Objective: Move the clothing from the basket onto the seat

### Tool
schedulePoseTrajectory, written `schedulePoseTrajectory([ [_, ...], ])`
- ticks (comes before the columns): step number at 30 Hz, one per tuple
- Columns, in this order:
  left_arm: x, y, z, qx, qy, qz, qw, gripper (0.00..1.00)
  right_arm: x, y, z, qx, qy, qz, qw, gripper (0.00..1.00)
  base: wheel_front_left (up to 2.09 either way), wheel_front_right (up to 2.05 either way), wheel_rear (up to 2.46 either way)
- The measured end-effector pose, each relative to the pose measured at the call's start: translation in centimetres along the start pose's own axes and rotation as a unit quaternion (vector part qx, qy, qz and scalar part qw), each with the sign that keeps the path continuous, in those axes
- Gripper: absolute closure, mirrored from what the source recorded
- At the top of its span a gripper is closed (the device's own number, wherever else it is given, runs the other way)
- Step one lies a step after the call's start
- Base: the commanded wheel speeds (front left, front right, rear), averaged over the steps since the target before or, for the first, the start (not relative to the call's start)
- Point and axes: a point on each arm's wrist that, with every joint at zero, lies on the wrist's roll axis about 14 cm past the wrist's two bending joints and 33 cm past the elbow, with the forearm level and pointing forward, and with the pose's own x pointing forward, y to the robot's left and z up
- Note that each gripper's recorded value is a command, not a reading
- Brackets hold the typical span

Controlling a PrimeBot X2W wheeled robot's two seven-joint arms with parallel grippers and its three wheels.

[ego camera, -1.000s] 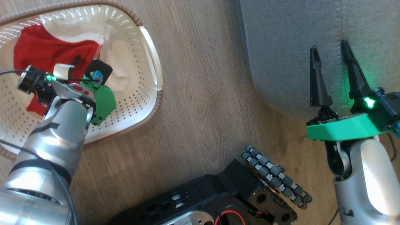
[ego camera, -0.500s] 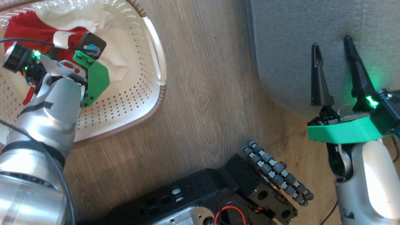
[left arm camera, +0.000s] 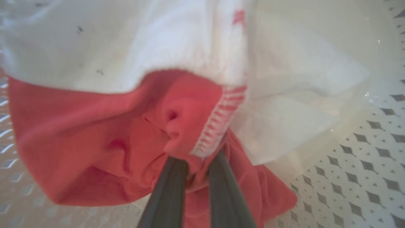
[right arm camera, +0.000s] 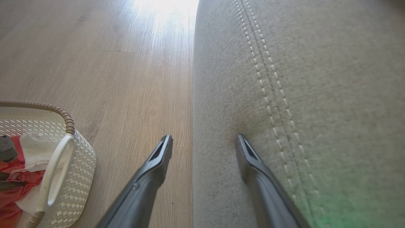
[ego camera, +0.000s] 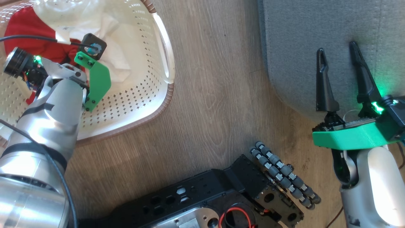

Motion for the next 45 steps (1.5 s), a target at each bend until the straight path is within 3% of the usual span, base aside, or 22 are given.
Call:
schedulePoseTrajectory([
  [10, -1.0, 1.5, 0.8, -0.034, -0.024, 0.031, 0.999, 1.0, 0.3, 0.5, 0.2, 0.001, -0.004, 0.011, 1.0, 0.0, 0.0, 0.0, 0.0],
  [17, -2.6, 2.7, 2.9, -0.053, -0.073, 0.056, 0.994, 1.0, 1.5, 0.9, 2.5, 0.016, -0.036, 0.018, 0.999, 0.0, 0.0, 0.0, 0.0],
  [22, -5.8, 1.6, 4.0, -0.074, -0.11, 0.062, 0.989, 1.0, 0.9, 0.7, 4.2, 0.023, -0.053, 0.017, 0.998, 0.0, 0.0, 0.0, 0.0],
  [30, -12.4, 3.3, 4.2, -0.093, -0.16, 0.118, 0.976, 1.0, -1.2, 1.1, 8.9, 0.03, -0.109, 0.032, 0.993, 0.0, 0.0, 0.0, 0.0],
  [35, -17.0, 5.1, 7.0, -0.11, -0.221, 0.156, 0.956, 1.0, -3.3, 1.7, 10.6, 0.037, -0.129, 0.042, 0.99, 0.0, 0.0, 0.0, 0.0],
  [38, -21.6, 6.5, 10.1, -0.114, -0.293, 0.19, 0.93, 1.0, -4.6, 2.0, 12.3, 0.041, -0.153, 0.051, 0.986, 0.0, 0.0, 0.0, 0.0],
  [42, -26.2, 7.6, 11.2, -0.126, -0.347, 0.223, 0.902, 1.0, -6.0, 2.7, 13.7, 0.043, -0.173, 0.062, 0.982, 0.0, 0.0, 0.0, 0.0],
  [45, -30.2, 8.3, 12.4, -0.136, -0.399, 0.246, 0.873, 1.0, -7.0, 3.1, 14.6, 0.047, -0.186, 0.07, 0.979, 0.0, 0.0, 0.0, 0.0],
])
